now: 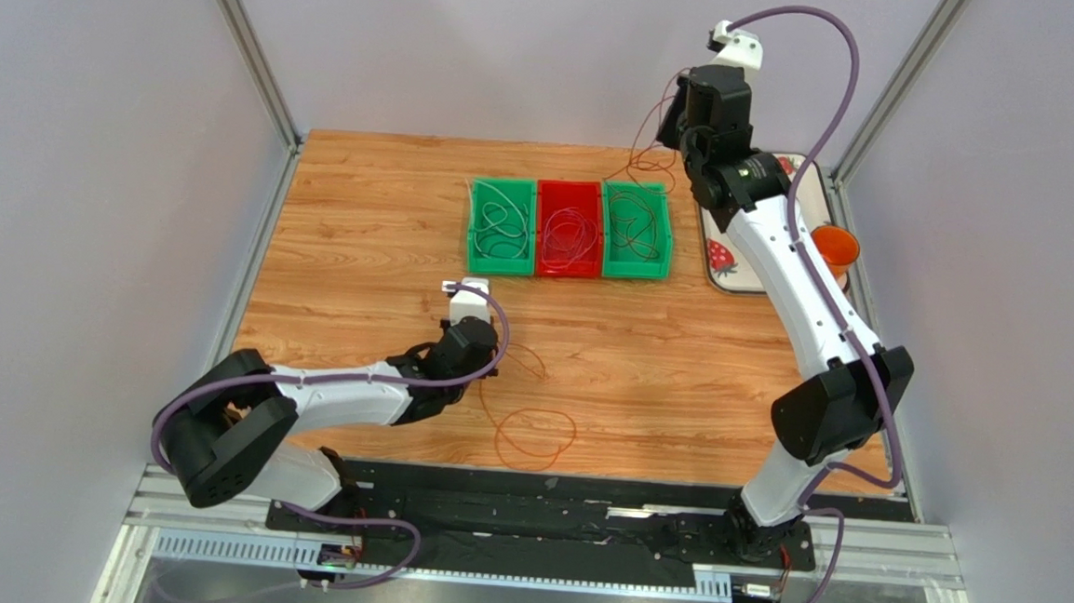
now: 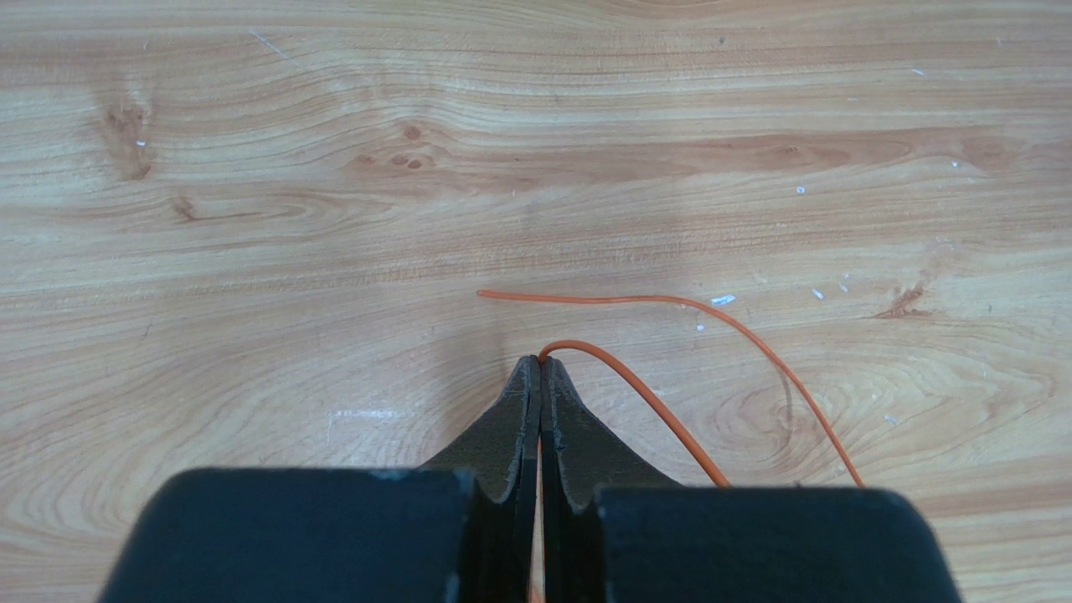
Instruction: Untangle the cables
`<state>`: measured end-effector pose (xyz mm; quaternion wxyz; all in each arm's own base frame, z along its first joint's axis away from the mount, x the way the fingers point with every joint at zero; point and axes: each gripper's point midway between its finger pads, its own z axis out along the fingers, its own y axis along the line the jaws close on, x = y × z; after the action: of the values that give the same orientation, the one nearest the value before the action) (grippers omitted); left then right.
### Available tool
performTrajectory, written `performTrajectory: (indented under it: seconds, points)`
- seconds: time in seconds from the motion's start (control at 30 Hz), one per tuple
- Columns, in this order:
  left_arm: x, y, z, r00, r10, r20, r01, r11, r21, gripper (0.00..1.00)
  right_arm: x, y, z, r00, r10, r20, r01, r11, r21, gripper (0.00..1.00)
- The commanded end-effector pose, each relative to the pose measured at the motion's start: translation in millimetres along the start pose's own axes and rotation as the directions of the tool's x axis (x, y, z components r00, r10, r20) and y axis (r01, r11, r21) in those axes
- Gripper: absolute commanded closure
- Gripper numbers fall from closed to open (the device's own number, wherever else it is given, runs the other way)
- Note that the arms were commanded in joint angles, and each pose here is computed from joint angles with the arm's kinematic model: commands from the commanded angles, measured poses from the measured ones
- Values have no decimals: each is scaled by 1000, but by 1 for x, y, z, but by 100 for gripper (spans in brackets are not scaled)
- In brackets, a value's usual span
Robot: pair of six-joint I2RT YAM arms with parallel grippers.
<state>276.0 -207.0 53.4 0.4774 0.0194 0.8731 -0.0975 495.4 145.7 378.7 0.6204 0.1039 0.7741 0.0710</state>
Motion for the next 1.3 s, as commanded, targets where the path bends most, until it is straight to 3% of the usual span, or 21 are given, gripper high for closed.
performTrajectory:
  seconds: [0.0,0.4,0.83,1.27]
  points:
    - [-15,-6,1,998,-49,50,49,999,11,100,-26,8,7,995,69,78,-66,997,-45,100]
    - [-13,-10,5,998,-44,38,43,999,16,100,57,-4,47,991,94,-92,-97,995,-27,100]
    - [-13,-11,7,999,-39,34,39,999,15,100,122,-11,47,964,136,-227,-145,989,-22,100]
    - [-13,-12,7,999,-36,32,35,999,18,100,191,-31,66,937,42,-347,-43,999,3,100]
